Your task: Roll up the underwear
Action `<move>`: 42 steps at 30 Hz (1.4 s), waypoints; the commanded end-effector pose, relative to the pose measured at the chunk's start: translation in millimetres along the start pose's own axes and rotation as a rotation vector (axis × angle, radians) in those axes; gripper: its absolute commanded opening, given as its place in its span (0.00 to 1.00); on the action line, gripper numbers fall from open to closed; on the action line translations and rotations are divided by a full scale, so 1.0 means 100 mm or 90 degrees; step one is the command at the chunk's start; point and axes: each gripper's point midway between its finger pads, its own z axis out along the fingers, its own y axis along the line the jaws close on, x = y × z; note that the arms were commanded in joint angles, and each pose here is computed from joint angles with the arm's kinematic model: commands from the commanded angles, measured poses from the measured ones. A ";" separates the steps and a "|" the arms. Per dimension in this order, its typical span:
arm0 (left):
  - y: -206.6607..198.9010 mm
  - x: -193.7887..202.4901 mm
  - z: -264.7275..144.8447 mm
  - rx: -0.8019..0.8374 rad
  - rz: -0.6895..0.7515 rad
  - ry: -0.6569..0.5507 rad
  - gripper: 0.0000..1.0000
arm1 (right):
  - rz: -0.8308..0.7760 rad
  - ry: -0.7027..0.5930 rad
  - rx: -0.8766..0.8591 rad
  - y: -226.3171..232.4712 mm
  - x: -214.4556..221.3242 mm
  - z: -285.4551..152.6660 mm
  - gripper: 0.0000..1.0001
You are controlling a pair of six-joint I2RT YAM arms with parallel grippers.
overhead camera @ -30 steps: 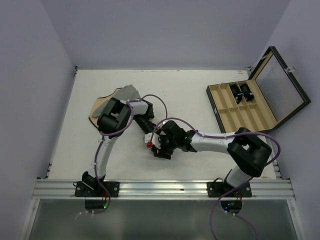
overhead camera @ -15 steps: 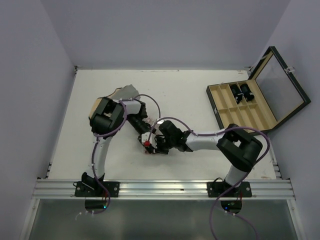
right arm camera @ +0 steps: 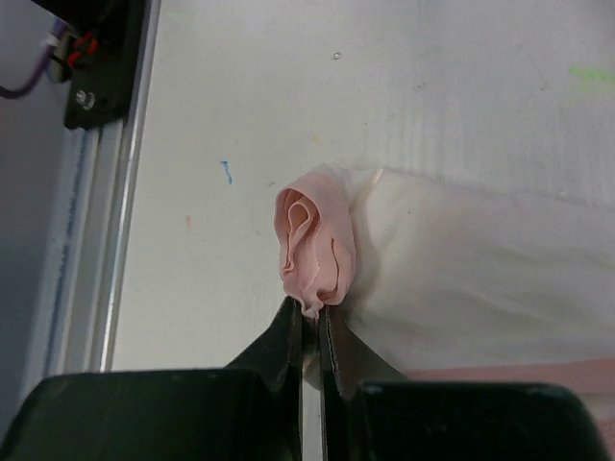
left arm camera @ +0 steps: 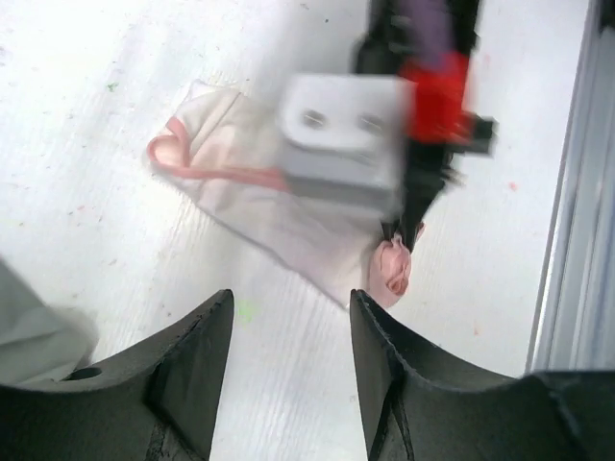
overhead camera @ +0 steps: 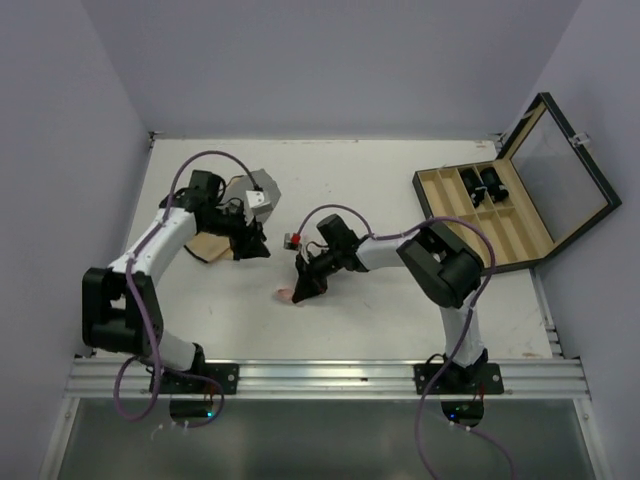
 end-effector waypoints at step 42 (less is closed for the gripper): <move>-0.80 1.48 0.85 0.101 0.389 0.329 0.00 | 0.241 0.044 0.001 -0.50 -0.10 -0.45 0.53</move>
